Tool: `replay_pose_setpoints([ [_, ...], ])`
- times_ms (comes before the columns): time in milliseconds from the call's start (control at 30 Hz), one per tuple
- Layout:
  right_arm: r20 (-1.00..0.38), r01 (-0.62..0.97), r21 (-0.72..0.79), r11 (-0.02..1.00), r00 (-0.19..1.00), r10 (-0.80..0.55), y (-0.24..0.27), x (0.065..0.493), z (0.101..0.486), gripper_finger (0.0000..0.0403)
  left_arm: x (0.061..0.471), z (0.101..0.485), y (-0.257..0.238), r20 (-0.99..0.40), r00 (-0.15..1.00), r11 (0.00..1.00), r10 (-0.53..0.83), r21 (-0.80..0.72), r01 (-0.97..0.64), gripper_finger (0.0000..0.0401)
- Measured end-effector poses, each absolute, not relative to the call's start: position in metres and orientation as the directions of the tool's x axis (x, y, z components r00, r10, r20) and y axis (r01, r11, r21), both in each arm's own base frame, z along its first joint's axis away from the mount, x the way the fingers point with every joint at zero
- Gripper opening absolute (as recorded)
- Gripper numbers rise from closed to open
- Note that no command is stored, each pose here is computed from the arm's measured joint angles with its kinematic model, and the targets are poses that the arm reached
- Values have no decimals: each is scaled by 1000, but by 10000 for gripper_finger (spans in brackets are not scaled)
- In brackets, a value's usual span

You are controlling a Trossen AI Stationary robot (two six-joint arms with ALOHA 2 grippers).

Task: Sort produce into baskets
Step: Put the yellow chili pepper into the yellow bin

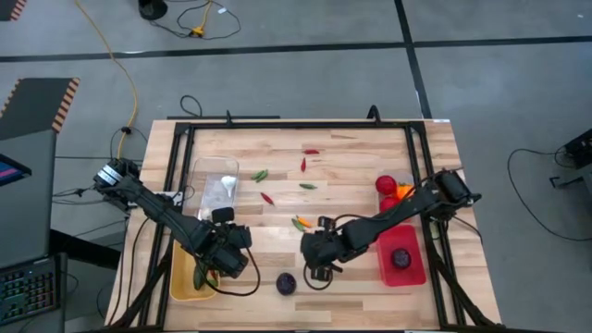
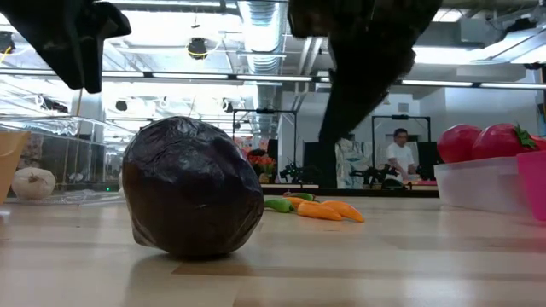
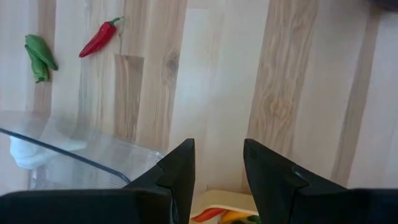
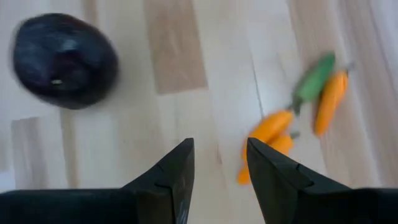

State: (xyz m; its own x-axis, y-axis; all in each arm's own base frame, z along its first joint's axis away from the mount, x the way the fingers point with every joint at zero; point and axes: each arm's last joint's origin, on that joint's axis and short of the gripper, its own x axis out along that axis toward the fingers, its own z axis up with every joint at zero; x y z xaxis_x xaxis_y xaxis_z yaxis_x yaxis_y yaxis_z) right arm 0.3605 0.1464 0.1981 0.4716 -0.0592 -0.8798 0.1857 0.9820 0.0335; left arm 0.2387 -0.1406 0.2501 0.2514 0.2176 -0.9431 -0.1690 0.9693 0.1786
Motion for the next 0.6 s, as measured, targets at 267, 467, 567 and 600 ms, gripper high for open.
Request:
replay_pose_setpoints([
  [267,-915,313,-28,949,375,-150,140,363,169,173,237,238,-139,-945,241,970,222,189,-153,126],
  [467,-928,332,-57,942,329,-172,141,365,153,173,237,237,-139,-945,242,971,221,190,-145,125],
  [567,-925,335,-68,940,332,-185,141,365,153,172,237,237,-139,-944,245,972,220,190,-139,125],
  [600,-922,338,-76,938,334,-196,140,365,153,171,237,237,-140,-944,246,972,219,189,-139,125],
])
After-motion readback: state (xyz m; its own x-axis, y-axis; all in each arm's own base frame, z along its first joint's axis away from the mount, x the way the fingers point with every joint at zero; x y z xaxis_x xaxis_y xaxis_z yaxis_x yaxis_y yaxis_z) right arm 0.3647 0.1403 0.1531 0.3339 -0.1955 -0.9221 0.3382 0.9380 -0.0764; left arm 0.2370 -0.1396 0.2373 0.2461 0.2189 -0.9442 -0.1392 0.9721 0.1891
